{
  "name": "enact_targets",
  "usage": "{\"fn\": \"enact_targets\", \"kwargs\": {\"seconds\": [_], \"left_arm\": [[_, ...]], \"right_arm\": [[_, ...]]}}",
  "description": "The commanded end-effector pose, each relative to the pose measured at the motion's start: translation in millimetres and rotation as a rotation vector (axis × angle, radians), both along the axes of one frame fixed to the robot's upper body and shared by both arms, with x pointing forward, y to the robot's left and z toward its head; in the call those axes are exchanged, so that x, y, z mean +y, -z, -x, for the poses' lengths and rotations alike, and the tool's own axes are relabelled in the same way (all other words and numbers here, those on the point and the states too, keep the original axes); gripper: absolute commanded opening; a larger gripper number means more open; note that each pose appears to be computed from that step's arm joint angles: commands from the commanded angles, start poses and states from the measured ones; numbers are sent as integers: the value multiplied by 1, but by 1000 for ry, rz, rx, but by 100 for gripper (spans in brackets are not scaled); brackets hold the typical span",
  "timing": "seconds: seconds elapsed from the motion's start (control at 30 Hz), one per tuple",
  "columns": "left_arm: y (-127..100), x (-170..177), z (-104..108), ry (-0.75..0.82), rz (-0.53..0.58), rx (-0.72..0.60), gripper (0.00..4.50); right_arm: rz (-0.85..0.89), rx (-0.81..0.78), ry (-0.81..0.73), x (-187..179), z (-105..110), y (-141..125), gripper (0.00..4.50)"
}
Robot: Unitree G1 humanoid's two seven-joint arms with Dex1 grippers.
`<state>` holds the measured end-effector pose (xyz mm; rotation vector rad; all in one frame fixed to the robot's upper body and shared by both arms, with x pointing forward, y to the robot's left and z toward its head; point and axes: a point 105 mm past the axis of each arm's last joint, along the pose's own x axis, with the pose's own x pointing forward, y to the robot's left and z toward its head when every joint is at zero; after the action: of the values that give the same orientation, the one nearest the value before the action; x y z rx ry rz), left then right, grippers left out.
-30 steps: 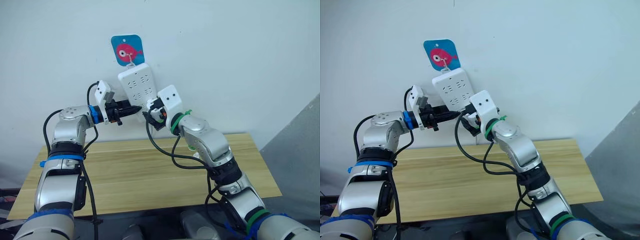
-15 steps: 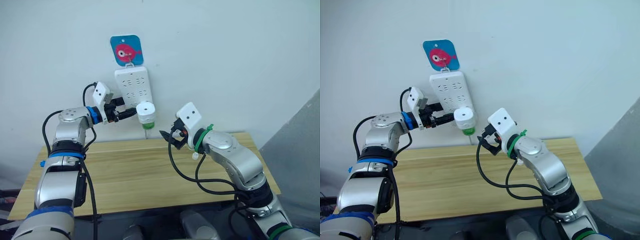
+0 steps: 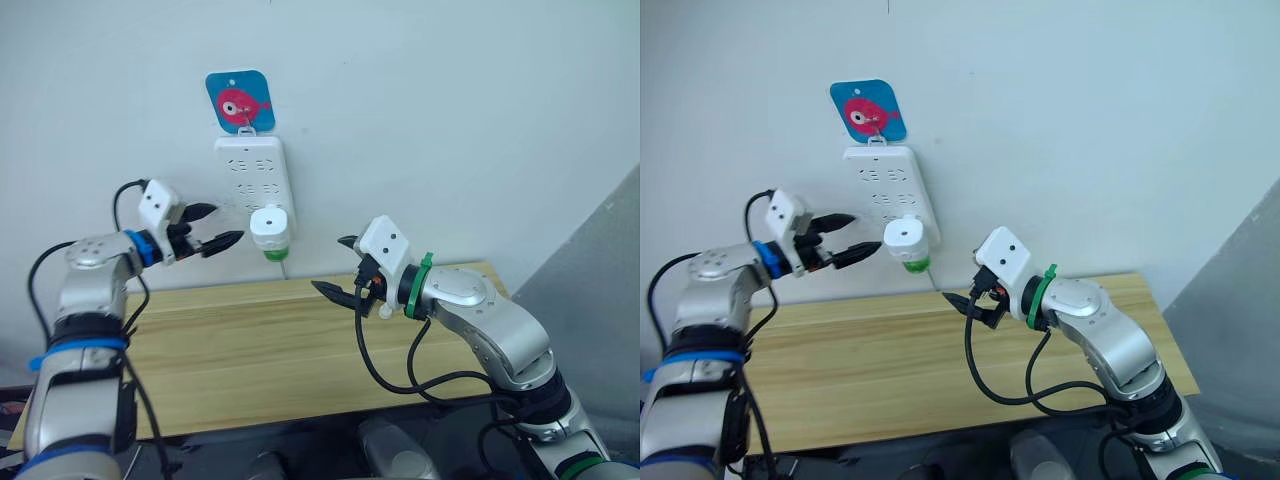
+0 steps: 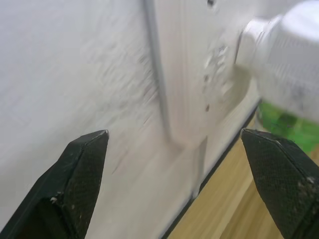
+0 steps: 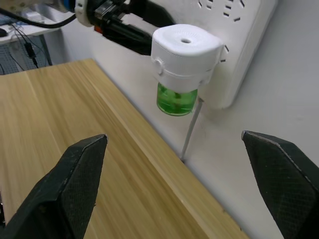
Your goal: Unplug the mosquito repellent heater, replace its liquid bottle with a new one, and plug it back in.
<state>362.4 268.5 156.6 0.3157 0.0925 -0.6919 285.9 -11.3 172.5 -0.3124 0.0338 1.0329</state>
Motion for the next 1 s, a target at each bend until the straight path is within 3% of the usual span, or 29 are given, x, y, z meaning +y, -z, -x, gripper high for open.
{"fn": "enact_targets", "kwargs": {"seconds": [0.03, 0.17, 0.33, 0.6, 1.0], "left_arm": [[-15, 0, 18, 13, -35, -67, 444], [-9, -11, 55, 60, -62, -76, 444], [-6, -50, 100, 120, 53, -62, 447], [-3, -91, 130, 121, 145, -55, 447], [2, -106, 135, 142, 163, -49, 447]], "right_arm": [[-43, -48, -47, 8, 5, -12, 450], [-66, -60, -48, 18, 1, -14, 450], [-88, -64, -17, 29, -10, -10, 291], [-116, -81, 45, 38, -25, -7, 5], [-126, -97, 117, 37, -41, -8, 5]]}}
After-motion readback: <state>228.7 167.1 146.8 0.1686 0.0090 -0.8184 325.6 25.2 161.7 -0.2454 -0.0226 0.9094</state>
